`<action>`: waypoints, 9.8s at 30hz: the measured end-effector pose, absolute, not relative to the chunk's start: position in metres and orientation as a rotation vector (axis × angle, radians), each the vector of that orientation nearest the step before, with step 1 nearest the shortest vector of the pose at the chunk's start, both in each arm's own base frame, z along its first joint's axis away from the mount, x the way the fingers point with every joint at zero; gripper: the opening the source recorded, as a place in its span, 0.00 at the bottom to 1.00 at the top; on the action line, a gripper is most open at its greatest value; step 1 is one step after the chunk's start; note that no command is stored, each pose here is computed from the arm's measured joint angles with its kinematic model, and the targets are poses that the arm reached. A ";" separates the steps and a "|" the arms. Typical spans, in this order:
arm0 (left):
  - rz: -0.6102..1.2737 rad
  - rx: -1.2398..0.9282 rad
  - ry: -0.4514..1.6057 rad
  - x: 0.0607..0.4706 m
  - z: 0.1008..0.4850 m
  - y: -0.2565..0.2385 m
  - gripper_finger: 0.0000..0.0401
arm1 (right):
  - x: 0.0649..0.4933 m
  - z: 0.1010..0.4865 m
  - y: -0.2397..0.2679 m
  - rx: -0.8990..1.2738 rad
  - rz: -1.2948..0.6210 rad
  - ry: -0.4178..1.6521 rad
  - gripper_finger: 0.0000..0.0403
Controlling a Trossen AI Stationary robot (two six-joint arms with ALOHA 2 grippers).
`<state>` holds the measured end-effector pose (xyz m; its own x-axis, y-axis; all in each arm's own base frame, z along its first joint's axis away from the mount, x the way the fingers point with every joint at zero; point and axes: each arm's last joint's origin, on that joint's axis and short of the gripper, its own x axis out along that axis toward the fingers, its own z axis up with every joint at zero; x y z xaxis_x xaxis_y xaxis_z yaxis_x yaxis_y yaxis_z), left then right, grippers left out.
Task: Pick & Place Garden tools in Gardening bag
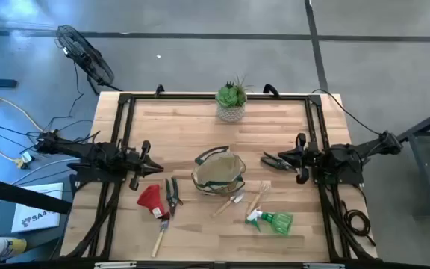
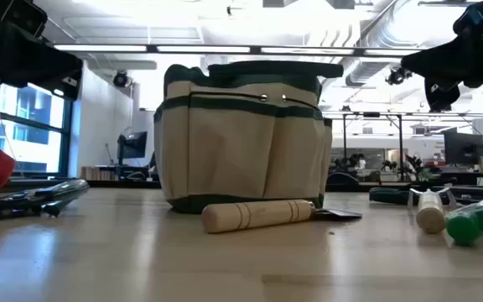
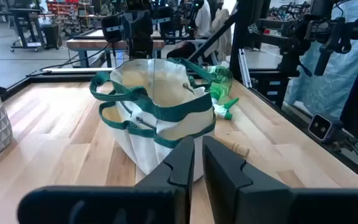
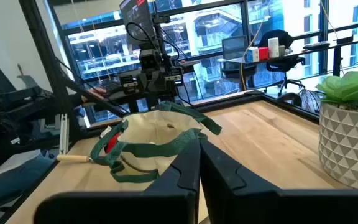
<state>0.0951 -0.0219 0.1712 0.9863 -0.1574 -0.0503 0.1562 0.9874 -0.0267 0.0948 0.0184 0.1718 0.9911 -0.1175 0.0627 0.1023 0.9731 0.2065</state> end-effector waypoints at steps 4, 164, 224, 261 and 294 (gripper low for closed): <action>-0.158 -0.023 0.052 0.095 0.171 -0.022 0.08 | 0.095 0.172 0.018 0.205 -0.111 -0.075 0.00; -0.048 -0.551 1.021 0.304 0.287 0.033 0.46 | 0.109 0.160 0.027 0.348 -0.005 0.080 0.17; 0.052 -0.285 1.078 0.344 0.283 0.027 0.46 | 0.109 0.159 0.027 0.342 -0.010 0.092 0.17; -0.012 -0.274 1.124 0.362 0.256 0.012 0.46 | 0.112 0.151 0.027 0.370 -0.028 0.164 0.17; 0.138 -0.040 1.212 0.370 0.232 0.011 0.00 | 0.118 0.174 0.039 0.216 0.312 -0.036 0.13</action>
